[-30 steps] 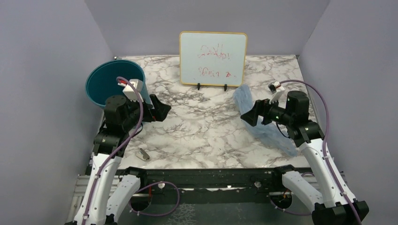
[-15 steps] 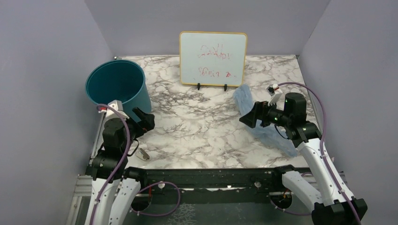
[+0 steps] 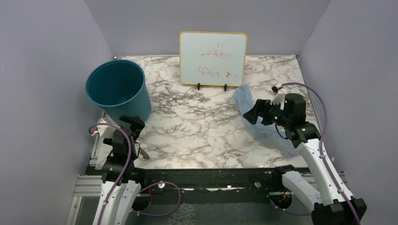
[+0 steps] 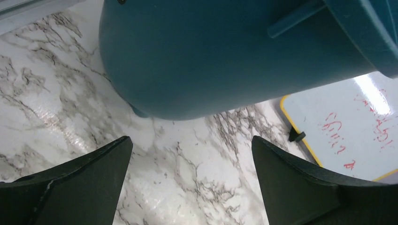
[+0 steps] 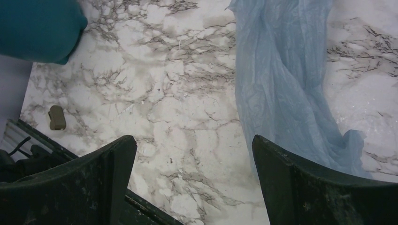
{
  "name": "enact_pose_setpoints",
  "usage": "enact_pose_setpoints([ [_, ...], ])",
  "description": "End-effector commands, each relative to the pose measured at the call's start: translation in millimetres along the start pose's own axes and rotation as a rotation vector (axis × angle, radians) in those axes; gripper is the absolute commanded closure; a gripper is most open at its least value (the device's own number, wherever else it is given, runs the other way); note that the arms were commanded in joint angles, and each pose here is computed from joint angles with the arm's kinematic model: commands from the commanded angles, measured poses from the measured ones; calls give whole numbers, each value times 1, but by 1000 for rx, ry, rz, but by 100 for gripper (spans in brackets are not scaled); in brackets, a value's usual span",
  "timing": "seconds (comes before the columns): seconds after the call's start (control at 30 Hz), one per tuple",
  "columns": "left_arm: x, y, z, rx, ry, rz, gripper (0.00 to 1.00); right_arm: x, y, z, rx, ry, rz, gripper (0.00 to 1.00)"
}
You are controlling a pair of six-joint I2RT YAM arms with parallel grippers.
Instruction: Put the trash bags into the trash bin
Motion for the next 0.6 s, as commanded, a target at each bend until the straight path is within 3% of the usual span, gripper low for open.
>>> enact_pose_setpoints([
  [0.0,-14,4,-8,40,-231,81,1,-11,-13,-1,-14,-39,89,0],
  [0.2,-27,26,3,84,-345,66,1,-27,-24,-3,-60,-17,157,0],
  [0.37,-31,40,5,175,-399,-49,1,-33,-28,-7,-60,38,184,0],
  [0.57,-43,32,7,85,-379,-66,1,-32,-29,-13,-56,34,216,0],
])
Point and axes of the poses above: each gripper's point midway between its finger pads, its own x axis back along the fingers, its own y axis along the line the jaws close on, z = x × y, the point moved 9 cm from there along x, back along the fingers, and after that the axes turned 6 degrees about x, right-handed, at the moved point
